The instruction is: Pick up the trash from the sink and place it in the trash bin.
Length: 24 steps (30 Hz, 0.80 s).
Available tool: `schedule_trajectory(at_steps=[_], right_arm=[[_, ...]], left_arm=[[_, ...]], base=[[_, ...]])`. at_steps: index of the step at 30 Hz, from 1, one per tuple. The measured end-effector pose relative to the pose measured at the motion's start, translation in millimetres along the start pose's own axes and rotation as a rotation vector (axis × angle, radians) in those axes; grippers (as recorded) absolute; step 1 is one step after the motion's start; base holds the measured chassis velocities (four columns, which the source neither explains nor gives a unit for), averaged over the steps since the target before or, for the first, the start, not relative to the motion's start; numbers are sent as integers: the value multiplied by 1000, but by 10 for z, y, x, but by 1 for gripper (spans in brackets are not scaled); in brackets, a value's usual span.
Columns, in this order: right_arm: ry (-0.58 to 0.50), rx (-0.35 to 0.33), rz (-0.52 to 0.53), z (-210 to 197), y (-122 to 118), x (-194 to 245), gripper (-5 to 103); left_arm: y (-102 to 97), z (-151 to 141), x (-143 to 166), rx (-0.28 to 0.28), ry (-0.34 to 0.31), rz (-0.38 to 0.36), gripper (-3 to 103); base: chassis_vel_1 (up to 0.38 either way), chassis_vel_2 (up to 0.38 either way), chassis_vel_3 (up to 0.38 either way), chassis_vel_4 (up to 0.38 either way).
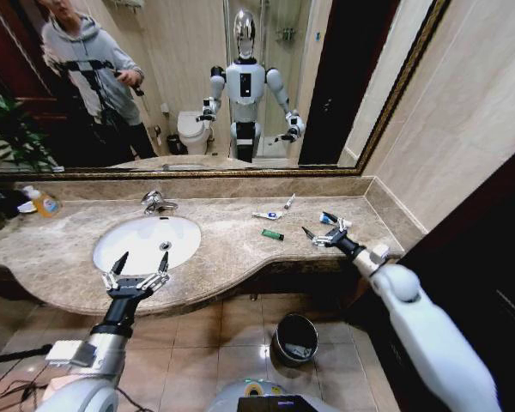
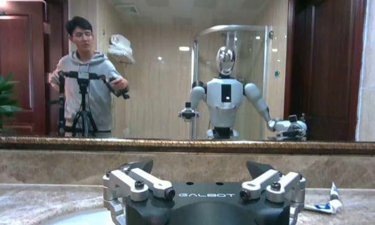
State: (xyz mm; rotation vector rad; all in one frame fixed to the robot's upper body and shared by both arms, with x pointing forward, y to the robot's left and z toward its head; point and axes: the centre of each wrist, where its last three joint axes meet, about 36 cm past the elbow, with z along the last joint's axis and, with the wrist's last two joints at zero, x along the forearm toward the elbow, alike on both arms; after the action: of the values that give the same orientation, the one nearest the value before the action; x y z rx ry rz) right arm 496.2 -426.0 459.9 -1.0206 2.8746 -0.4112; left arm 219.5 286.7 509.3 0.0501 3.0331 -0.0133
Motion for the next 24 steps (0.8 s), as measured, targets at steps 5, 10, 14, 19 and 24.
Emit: schedule_trajectory(at_steps=[5, 10, 14, 19, 24], right_arm=[[72, 15, 32, 160, -481, -105, 100], [177, 26, 154, 213, -609, -265, 100], [247, 13, 203, 285, -692, -367, 100], [310, -2, 220, 438, -824, -448, 100], [375, -39, 222, 545, -919, -477, 100]], left_arm=[[0, 0, 0, 0, 0, 0, 100], [0, 0, 0, 0, 0, 0, 100], [0, 0, 0, 0, 0, 0, 100], [0, 0, 0, 0, 0, 0, 100], [0, 0, 0, 0, 0, 0, 100]], base=[[0, 0, 0, 0], [0, 0, 0, 0], [0, 0, 0, 0], [0, 0, 0, 0], [0, 0, 0, 0]])
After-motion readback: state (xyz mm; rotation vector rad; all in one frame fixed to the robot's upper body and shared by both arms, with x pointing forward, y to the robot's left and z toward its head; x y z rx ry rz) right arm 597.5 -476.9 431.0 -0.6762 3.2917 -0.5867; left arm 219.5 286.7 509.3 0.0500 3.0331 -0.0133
